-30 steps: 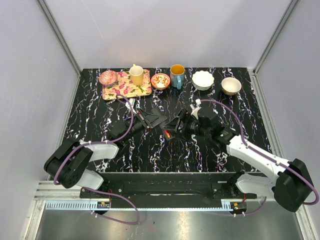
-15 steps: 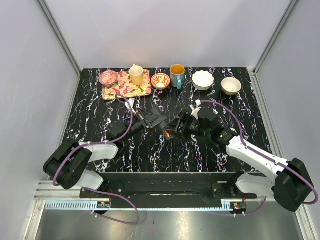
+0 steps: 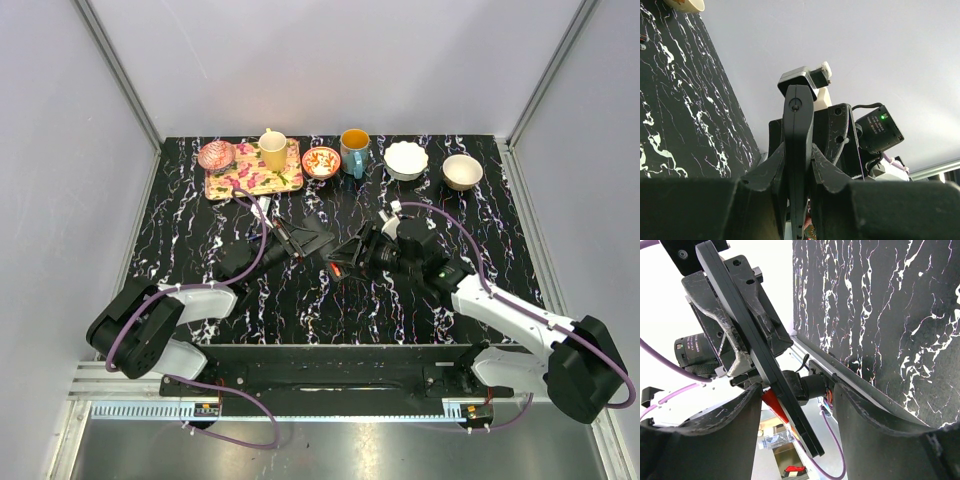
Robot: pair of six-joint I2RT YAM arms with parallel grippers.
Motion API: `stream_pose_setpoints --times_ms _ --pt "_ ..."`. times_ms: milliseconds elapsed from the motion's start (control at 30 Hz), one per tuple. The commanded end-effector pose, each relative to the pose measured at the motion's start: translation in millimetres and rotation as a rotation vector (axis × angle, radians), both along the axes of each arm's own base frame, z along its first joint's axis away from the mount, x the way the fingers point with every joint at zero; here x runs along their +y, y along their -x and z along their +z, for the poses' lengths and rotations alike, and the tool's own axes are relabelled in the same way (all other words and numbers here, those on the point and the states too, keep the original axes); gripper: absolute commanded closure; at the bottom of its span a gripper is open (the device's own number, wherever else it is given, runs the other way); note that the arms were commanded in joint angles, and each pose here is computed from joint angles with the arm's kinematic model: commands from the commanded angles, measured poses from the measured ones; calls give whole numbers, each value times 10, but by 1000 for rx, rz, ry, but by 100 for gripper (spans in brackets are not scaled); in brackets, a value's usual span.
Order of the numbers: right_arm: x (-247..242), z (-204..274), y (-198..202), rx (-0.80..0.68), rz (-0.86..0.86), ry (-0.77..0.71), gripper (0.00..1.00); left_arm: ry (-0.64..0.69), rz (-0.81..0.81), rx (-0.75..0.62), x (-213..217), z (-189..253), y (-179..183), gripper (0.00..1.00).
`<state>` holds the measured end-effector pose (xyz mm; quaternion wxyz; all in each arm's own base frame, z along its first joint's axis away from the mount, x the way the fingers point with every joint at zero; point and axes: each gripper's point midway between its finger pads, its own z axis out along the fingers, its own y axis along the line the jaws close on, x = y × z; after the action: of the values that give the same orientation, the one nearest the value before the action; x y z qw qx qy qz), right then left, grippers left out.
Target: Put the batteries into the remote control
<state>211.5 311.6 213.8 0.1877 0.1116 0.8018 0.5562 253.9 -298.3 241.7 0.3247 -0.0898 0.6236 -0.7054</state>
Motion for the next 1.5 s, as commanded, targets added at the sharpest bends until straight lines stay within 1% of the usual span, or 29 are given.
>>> stream_pose_setpoints --times_ms 0,267,800,1300,1433,1467 --pt "-15 -78 27 22 11 1 38 114 31 -147 70 563 18 100" --pt "-15 -100 53 29 19 -5 41 99 66 -140 111 541 -7 100" --pt "24 -121 107 37 64 -12 47 106 72 -150 106 595 -31 100" --pt "16 -207 183 62 87 -14 48 103 99 -167 123 700 -99 100" --pt "16 -220 175 62 84 -18 51 109 97 -175 130 741 -90 100" --pt "26 -230 179 64 88 -20 54 112 98 -176 134 751 -88 100"
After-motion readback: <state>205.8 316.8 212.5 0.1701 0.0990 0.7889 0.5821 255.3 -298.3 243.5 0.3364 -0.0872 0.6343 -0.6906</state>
